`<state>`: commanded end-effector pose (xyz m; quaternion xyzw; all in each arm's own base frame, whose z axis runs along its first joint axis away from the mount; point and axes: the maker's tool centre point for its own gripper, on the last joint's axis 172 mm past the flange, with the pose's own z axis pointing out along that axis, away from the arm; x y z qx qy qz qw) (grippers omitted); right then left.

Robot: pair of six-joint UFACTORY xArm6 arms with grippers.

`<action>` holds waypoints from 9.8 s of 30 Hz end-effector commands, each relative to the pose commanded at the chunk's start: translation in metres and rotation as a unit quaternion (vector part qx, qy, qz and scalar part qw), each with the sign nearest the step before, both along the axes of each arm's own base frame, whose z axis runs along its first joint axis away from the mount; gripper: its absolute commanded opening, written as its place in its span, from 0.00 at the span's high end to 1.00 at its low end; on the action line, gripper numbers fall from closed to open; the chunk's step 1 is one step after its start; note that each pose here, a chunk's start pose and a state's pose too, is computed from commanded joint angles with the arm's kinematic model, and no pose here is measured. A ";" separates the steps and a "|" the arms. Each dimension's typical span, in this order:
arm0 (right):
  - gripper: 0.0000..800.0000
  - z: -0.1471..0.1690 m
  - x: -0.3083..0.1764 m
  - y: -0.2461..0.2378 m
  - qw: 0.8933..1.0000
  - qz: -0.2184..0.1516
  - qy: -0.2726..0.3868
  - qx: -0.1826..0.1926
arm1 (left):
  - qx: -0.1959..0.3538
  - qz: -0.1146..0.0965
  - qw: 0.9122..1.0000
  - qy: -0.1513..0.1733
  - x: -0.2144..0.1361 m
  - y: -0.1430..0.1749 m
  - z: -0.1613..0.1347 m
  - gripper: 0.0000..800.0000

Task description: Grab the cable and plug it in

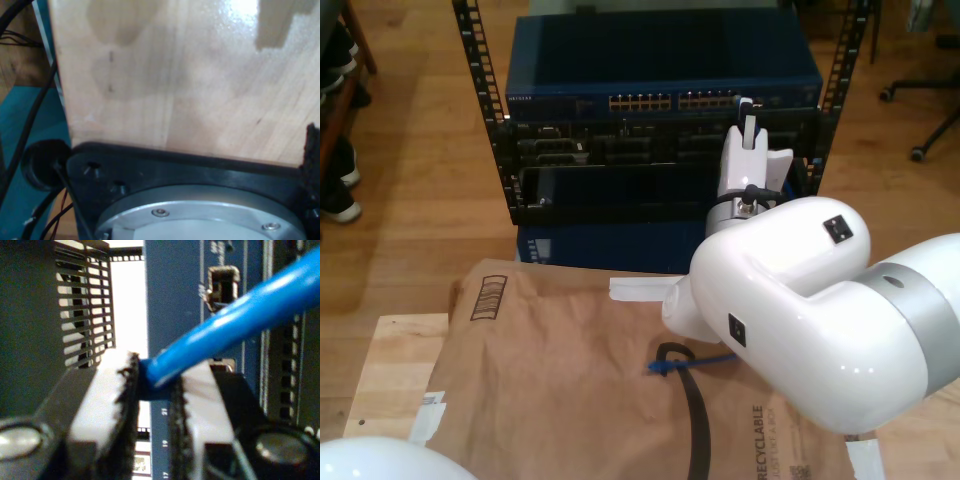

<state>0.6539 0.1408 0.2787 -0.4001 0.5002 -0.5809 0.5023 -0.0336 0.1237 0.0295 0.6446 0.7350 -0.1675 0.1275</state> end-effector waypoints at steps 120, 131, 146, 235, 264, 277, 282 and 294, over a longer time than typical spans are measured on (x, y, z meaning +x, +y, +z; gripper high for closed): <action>1.00 -0.012 0.020 0.011 1.000 0.004 -0.007 0.008 | 0.000 0.000 1.000 0.000 0.000 0.000 0.000 0.00; 1.00 -0.012 0.027 0.015 1.000 0.007 -0.009 0.012 | 0.000 0.000 1.000 0.000 0.000 0.000 0.000 0.00; 0.69 -0.008 0.029 0.018 1.000 0.012 -0.010 0.014 | -0.001 0.000 1.000 0.000 0.000 0.000 0.000 0.00; 0.01 -0.117 -0.335 -0.366 0.628 0.111 0.762 -0.109 | 0.000 0.000 1.000 0.000 0.000 0.000 0.000 0.00; 0.01 -0.225 -0.636 -0.314 0.562 0.199 0.801 0.058 | 0.000 0.000 1.000 0.000 0.000 0.000 0.000 0.00; 0.00 -0.253 -0.641 -0.300 0.564 0.204 0.797 0.073 | 0.000 0.000 1.000 0.000 0.000 0.000 0.000 0.00; 0.00 -0.252 -0.641 -0.301 0.564 0.203 0.797 0.072 | 0.000 0.000 1.000 0.000 0.000 0.000 0.000 0.00; 0.00 -0.252 -0.641 -0.301 0.564 0.203 0.797 0.072 | 0.000 0.001 1.000 0.000 0.000 0.000 0.000 0.00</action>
